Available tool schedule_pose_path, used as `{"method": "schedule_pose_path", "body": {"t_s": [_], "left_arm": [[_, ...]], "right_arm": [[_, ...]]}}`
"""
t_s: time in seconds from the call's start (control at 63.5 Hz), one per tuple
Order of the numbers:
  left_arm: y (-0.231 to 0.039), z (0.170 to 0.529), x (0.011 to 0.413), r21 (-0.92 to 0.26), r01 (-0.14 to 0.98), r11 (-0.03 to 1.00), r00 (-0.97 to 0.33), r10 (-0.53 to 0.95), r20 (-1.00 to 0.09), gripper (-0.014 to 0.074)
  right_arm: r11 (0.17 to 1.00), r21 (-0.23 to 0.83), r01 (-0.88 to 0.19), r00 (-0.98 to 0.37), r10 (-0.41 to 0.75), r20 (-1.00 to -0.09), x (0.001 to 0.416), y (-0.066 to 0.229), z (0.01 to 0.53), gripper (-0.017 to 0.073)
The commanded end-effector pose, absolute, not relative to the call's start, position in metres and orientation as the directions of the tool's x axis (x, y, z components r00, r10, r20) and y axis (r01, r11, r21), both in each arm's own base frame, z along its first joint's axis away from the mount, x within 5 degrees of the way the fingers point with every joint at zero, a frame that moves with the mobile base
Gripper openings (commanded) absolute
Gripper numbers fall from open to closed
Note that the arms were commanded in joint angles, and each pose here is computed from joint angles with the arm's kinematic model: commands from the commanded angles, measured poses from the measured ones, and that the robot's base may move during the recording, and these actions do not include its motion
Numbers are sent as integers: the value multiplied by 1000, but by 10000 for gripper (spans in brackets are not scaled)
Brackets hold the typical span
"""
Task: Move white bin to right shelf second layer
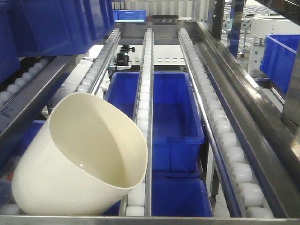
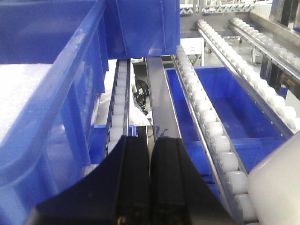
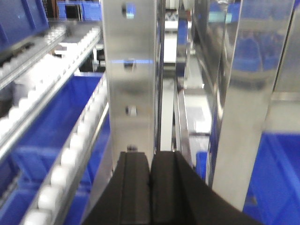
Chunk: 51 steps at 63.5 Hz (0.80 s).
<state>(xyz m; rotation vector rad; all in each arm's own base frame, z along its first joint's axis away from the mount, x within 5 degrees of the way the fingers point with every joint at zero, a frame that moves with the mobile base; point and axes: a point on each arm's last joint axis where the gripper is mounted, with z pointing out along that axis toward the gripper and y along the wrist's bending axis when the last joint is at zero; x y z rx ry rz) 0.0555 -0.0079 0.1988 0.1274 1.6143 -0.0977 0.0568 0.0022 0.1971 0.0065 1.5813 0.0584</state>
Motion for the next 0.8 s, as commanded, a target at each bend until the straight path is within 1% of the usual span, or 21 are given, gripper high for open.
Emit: {"method": "schedule_pose_path", "body": {"t_s": [0.0, 0.788], "left_arm": [[-8, 195, 56, 12, 145, 989, 19, 10, -1000, 85], [-8, 195, 56, 12, 145, 989, 19, 10, -1000, 85]], "right_arm": [[999, 38, -21, 104, 40, -994, 54, 1, 210, 48], [999, 38, -21, 103, 40, -994, 54, 1, 210, 48]]}}
